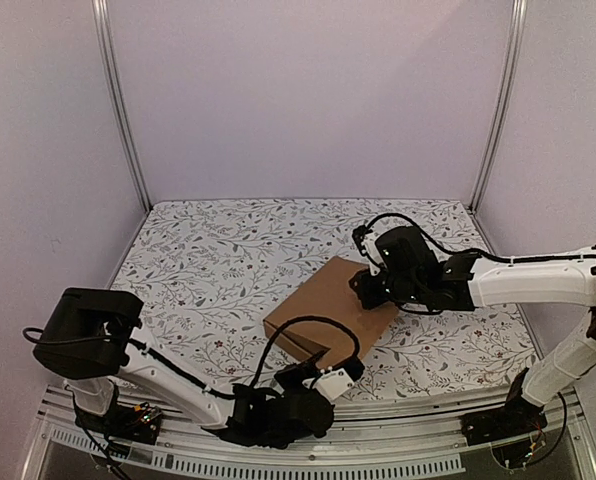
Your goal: Fold the paper box
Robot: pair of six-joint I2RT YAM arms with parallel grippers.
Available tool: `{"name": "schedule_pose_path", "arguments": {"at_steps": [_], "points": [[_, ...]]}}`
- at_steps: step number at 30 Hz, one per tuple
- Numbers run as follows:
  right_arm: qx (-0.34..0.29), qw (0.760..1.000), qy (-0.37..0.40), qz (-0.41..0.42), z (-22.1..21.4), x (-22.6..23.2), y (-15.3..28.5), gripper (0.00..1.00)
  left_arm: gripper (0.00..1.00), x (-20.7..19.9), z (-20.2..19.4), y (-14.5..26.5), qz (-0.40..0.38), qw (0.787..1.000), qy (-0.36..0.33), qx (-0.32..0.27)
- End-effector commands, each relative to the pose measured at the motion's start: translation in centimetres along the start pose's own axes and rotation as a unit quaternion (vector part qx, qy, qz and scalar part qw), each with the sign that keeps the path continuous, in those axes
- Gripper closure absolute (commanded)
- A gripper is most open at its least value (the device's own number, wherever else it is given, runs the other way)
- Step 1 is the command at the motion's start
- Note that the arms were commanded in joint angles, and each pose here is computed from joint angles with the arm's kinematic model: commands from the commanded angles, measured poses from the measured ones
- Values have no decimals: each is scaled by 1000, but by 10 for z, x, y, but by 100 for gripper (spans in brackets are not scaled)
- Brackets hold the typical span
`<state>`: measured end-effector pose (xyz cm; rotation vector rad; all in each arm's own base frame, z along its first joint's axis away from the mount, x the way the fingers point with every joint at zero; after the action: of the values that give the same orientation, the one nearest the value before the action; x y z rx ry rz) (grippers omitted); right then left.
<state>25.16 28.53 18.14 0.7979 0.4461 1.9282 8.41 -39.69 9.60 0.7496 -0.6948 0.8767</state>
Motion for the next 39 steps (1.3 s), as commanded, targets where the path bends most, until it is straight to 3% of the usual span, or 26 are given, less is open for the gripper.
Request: {"name": "schedule_pose_path", "arguments": {"at_steps": [1,10,17,23,27,31,39], "points": [[7,1000,-14,9,-5,-5,-15,86,56,-8,5,15,-38,999,-23,-19],[24,999,-20,-12,-28,-19,-34,95,31,5,15,37,-77,996,13,-40],[35,999,-22,-22,-41,-27,-41,99,24,32,5,52,-76,995,48,-37],[32,999,-27,-17,-39,-25,-39,99,26,49,-1,46,-68,996,60,-25],[17,999,-27,-4,-26,-19,-28,99,33,58,-9,34,-54,996,73,-2],[8,1000,-27,7,-16,-13,-19,99,38,72,-17,20,-51,992,115,13],[5,1000,-16,13,-4,-7,-5,99,38,106,-35,8,-56,977,203,14]]}}
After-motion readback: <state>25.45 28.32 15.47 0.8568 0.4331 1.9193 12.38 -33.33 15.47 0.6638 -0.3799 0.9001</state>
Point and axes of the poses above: each gripper's point midway between its finger pads, its own y axis back along the fingers, its own x axis along the line the jaws close on, z = x × y, the point moved 6 cm from there along y, back along the fingers, and after that the axes turned 15 degrees about -y, right-handed, at the moved point
